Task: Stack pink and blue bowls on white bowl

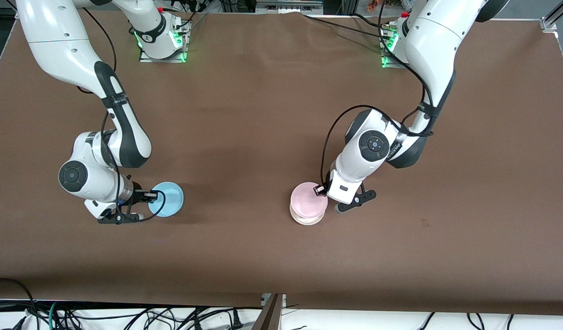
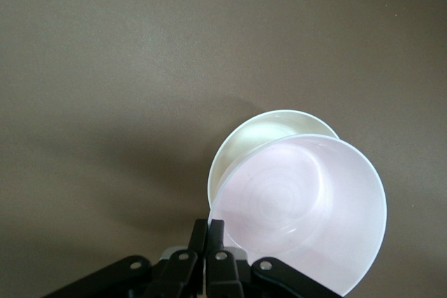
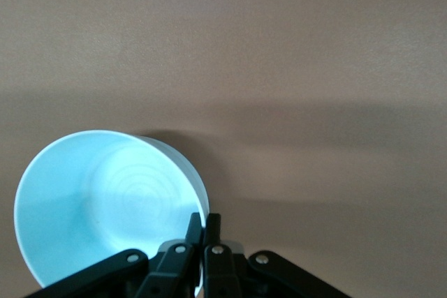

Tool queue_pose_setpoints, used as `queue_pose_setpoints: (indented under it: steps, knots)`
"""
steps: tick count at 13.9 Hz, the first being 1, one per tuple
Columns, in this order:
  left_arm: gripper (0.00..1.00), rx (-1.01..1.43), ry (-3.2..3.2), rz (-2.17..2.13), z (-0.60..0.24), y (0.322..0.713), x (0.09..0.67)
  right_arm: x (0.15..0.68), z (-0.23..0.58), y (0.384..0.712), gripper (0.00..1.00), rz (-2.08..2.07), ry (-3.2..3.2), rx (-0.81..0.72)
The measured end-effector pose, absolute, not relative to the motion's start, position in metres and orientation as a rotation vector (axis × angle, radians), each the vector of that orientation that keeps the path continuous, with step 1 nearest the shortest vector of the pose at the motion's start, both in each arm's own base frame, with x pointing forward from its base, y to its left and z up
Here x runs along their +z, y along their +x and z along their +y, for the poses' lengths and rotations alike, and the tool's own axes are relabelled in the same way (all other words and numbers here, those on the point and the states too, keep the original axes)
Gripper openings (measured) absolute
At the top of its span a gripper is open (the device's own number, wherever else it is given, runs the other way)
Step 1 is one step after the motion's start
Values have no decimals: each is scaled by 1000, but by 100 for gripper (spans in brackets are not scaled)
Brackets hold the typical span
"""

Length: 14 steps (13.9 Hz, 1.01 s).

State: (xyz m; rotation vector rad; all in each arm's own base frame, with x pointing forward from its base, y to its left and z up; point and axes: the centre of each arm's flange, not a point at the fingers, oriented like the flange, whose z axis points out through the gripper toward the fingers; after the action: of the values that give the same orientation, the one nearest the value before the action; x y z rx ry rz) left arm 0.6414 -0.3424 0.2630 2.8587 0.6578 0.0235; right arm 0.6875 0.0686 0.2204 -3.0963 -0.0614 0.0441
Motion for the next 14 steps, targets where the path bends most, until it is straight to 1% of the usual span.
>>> queue_pose_setpoints:
  steps: [2,7,10,14]
  knots:
    - [3,33,2852,659,-343,643,262,234,70,694,2,-65,-3095,56]
    - [3,35,2851,663,-342,644,260,293,73,713,2,-79,-3089,108]
    - [3,43,2846,669,-341,646,261,322,74,714,2,-85,-3087,126]
    - [3,43,2846,676,-345,645,259,357,75,710,2,-95,-3083,212]
